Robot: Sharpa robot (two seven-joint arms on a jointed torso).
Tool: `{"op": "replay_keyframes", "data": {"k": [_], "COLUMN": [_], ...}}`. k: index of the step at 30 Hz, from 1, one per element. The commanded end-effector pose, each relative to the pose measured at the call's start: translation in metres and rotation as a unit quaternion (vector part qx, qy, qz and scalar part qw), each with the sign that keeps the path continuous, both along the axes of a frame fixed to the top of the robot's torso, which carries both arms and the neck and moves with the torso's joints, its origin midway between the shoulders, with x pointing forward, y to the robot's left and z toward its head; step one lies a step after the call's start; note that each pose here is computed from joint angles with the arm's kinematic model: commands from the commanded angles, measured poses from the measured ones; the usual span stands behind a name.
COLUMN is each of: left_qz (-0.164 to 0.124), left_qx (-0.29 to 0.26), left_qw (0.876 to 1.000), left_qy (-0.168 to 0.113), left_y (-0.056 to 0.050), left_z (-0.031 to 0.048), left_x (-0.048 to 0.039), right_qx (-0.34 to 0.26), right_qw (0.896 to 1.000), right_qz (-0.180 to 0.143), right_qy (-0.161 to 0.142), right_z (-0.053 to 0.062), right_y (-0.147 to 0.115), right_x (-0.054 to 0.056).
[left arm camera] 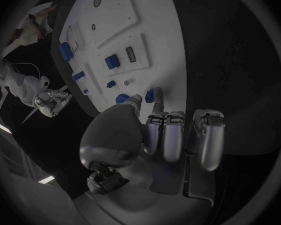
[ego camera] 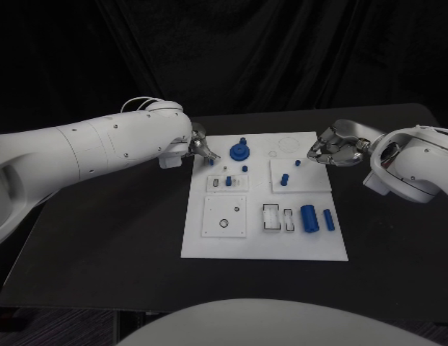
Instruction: Assemble the parts on the task board
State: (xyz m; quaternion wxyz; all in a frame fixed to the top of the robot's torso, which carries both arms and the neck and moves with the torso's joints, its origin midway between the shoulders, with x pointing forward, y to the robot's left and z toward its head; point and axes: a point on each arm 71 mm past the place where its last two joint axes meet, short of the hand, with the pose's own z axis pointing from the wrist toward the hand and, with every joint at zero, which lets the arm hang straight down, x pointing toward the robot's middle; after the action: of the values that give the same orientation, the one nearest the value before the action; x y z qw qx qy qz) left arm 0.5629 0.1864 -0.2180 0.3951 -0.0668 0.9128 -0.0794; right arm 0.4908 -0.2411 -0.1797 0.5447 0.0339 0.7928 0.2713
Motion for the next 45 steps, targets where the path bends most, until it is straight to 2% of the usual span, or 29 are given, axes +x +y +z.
{"op": "replay_keyframes", "data": {"k": [1, 27, 45], "left_qz": [-0.007, -0.004, -0.005], "left_qx": [-0.002, -0.006, -0.005], "left_qw": [1.0, 1.0, 1.0], "left_qy": [0.0, -0.007, -0.002], "left_y": [-0.0019, -0.0021, -0.0015], "left_z": [-0.0012, -0.0018, -0.0038], "left_x": [-0.0002, 0.0021, 0.0021], "right_qx": [-0.005, -0.009, -0.008], "right_qw": [1.0, 1.0, 1.0], "right_qz": [-0.006, -0.004, -0.002], "right_qy": [0.007, 0.014, 0.013], "right_z": [-0.0019, -0.0031, -0.003], "right_y": [-0.0009, -0.0003, 0.0004], "right_x": [-0.0002, -0.0002, -0.0002]}}
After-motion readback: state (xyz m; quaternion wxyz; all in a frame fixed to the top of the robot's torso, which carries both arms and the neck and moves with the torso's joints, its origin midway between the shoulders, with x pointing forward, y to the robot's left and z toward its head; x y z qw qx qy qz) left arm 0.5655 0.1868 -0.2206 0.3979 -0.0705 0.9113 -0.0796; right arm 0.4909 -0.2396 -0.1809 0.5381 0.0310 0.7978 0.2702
